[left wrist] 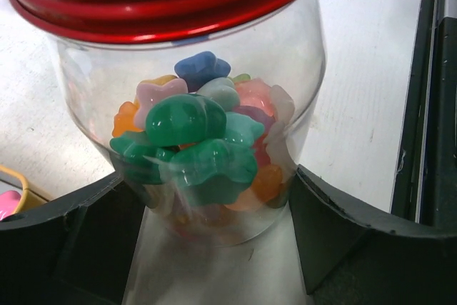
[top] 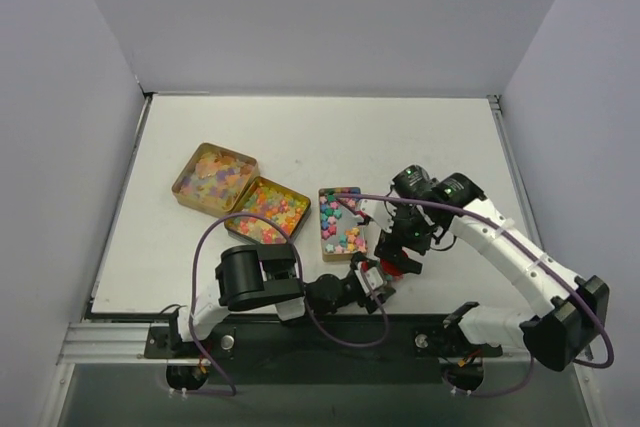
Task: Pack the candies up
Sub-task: Screw the bottle lid onto the packing bottle.
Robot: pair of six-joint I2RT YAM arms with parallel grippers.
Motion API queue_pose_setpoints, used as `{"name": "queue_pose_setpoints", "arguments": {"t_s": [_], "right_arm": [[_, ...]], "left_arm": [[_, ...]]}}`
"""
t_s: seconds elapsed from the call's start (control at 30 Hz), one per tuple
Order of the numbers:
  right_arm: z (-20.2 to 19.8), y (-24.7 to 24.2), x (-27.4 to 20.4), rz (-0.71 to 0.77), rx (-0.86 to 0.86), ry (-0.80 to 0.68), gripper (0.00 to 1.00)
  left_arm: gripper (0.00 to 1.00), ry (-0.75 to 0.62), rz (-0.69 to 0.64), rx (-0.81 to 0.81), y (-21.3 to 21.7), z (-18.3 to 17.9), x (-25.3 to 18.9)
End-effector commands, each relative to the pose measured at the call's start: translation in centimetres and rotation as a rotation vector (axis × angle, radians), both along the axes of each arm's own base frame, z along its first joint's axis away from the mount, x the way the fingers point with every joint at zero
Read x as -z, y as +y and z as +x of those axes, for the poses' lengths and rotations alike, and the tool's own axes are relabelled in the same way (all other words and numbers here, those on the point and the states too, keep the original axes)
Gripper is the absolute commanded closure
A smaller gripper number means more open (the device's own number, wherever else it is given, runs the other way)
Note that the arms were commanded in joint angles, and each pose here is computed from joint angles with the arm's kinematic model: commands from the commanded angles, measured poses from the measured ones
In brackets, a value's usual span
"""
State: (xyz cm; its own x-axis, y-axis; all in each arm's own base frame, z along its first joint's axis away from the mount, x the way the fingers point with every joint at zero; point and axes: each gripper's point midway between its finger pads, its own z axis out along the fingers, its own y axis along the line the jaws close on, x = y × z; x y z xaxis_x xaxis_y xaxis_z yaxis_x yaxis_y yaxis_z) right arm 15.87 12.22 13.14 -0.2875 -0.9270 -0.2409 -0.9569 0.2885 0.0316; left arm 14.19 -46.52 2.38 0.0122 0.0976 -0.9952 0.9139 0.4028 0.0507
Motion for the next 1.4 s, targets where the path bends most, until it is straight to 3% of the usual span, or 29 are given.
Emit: {"name": "queue_pose_setpoints", "arguments": {"t_s": [0.0,0.43,0.53,0.57,0.6,0.83,1.37], "right_arm": [[-1.2,-1.3,-2.6,0.05,-0.134,-0.065,0.15],[-0.6,2.7,-1.4,0.207,-0.355,-0.046,0.15],[-1.2,3.3,-0.8,0.224,-0.445,-0.03,0.15],[-1.5,3.3,-0.5,0.223,-0.465,-0.021,0.15],[-2.0,3.5,-0.4,0.226,-0.492,-0.013,0.15],[-4.1,3.1,0.9,0.199,-0.549,0.034,0.16],[-8.4,-4.4,1.4,0.025,-0.366,0.008,0.16]], "left_arm": [[0.3,-0.044,-0.131,0.031,0.7,-0.6,-2.6],[0.45,-0.026,-0.109,0.063,1.4,-1.1,-2.0],[0.76,-0.028,-0.106,0.054,1.5,-0.9,-1.9],[0.97,-0.029,-0.107,0.049,1.4,-0.8,-1.9],[1.0,-0.03,-0.105,0.039,1.4,-0.6,-1.9],[1.0,-0.029,-0.111,0.034,1.5,-0.6,-2.0],[1.0,-0.005,-0.103,-0.007,2.5,0.5,-1.5]]}}
